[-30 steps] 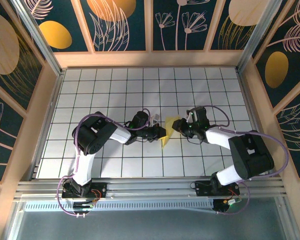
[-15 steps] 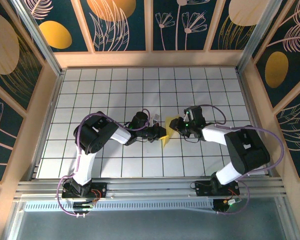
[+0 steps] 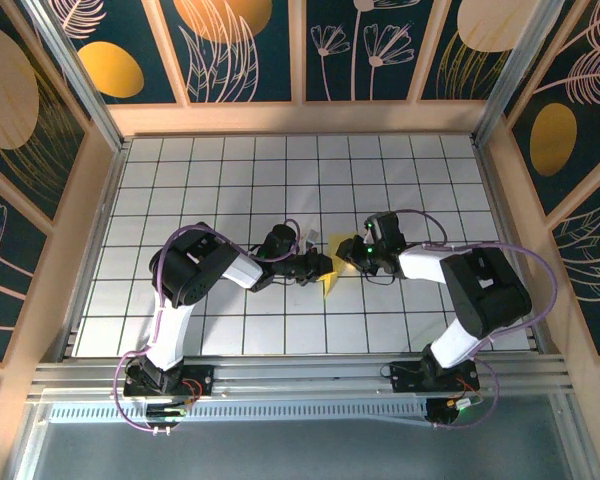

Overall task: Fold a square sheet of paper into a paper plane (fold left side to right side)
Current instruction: Fold the wing for the fifth time at the center of the table.

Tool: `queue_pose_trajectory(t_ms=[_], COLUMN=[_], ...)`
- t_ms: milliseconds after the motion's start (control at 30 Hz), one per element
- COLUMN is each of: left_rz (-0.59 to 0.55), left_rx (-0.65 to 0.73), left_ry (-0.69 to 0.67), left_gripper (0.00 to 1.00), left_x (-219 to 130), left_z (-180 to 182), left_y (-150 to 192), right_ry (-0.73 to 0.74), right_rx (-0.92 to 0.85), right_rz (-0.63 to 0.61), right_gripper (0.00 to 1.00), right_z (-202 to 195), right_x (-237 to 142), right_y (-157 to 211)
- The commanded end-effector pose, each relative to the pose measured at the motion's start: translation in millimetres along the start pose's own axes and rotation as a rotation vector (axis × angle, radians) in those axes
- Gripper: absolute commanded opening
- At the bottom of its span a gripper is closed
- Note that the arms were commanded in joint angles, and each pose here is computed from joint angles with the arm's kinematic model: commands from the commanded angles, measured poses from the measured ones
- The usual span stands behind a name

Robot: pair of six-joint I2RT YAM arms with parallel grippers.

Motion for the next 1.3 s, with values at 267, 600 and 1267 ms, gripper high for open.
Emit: queue_pose_trajectory(t_ms=[267,600,1267], left_rz=[-0.053,-0.072,-0.066], left_rx=[0.052,0.052,0.041], left_ry=[0.001,-0.070,-0.161], left_gripper=[0.29,0.30,0.04], left_x=[-15,-14,-8], left_z=[-9,-1,13], left_y=[-8,-24,-29], right_ry=[0.061,0.061,0.063], right_rx=[0.003,-0.002,-0.019], right_rz=[0.007,0.006,0.007], right_gripper=[0.35,0.35,0.35], right_z=[-7,-6,-3], right_x=[8,7,6], right_y=[1,1,-1])
Point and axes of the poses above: each hand's point on the last joint's axis, 136 mm out from that joint toward the fingers, its own x axis out along the fingers, its own z axis along the line the jaws close on, y = z × x, the point moved 5 cm from there along -x, back along the fingers, and after that the axes turned 2 degrees about x, right-handed, at the moved point
